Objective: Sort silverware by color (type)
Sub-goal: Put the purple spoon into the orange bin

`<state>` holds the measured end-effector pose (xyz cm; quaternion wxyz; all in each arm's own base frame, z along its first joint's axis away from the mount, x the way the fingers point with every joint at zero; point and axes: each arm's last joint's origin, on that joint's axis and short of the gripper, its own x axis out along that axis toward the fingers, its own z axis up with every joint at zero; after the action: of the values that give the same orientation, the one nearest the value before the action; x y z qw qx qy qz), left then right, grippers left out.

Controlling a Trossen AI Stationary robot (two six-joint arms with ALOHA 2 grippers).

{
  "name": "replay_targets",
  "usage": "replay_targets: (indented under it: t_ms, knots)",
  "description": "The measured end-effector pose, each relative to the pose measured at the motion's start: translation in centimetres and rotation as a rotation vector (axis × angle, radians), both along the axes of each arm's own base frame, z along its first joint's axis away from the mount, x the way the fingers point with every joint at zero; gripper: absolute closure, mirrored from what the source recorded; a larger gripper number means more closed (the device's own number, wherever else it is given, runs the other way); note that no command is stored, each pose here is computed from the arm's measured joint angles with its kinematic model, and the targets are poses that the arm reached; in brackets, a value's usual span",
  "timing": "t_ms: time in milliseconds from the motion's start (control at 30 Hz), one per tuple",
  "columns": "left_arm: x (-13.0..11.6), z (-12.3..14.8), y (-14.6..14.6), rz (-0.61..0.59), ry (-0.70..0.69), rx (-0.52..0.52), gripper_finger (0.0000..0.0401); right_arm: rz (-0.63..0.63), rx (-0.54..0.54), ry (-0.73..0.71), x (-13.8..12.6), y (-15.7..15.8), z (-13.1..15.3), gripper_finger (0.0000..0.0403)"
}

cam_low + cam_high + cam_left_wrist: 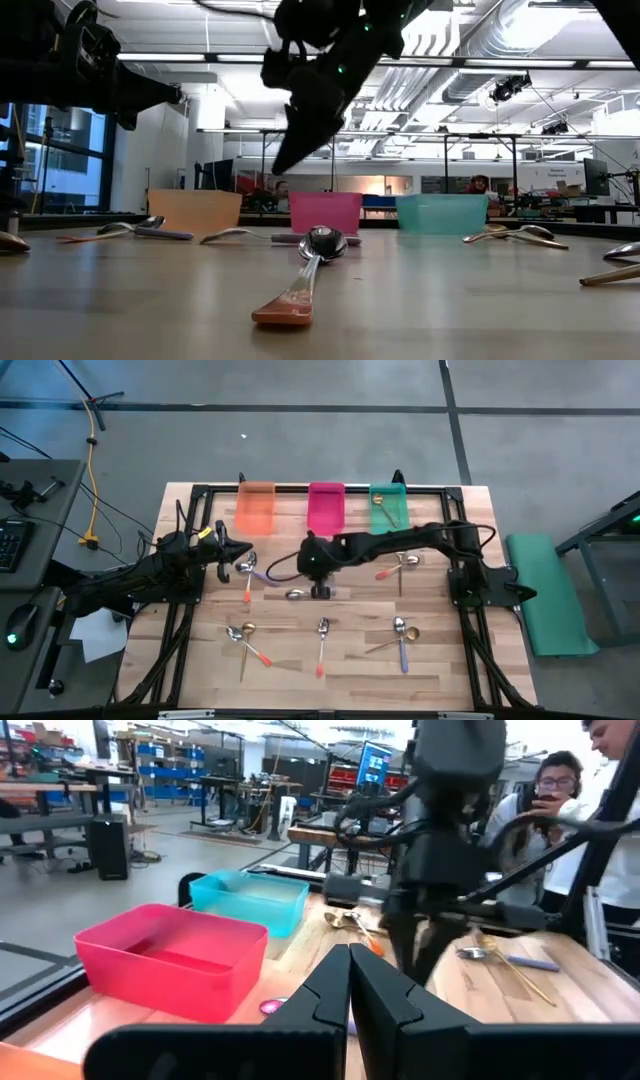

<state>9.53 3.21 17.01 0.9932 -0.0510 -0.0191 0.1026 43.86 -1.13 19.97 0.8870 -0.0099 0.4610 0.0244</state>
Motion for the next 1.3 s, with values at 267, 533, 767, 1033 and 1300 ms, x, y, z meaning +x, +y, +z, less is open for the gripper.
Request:
replay_targets:
  t_ms: [267, 533, 767, 1033, 1300]
  knots:
    - [0.0, 0.0, -0.1, -0.036, 0.004, 0.017, 0.0398, 0.038, 0.026, 0.09, 0.2, 3.1, -2.6, 0.033]
    - [0.0, 0.0, -0.1, -0.035, 0.004, 0.017, 0.0398, 0.032, 0.036, 0.035, 1.5, 4.0, -4.5, 0.0263]
    - [0.0, 0.0, -0.1, -0.034, 0.007, 0.013, 0.0398, 0.002, 0.043, 0.071, 1.9, 3.6, -6.9, 0.0262]
    - [0.0, -0.1, -0.1, -0.034, 0.003, -0.02, 0.0398, -0.009, 0.073, 0.048, 2.4, 3.4, -7.5, 0.0325]
    - [0.2, -0.5, 0.0, -0.034, 0.038, -0.1, 0.0398, 0.018, 0.071, 0.027, 2.6, 3.4, -7.5, 0.0393]
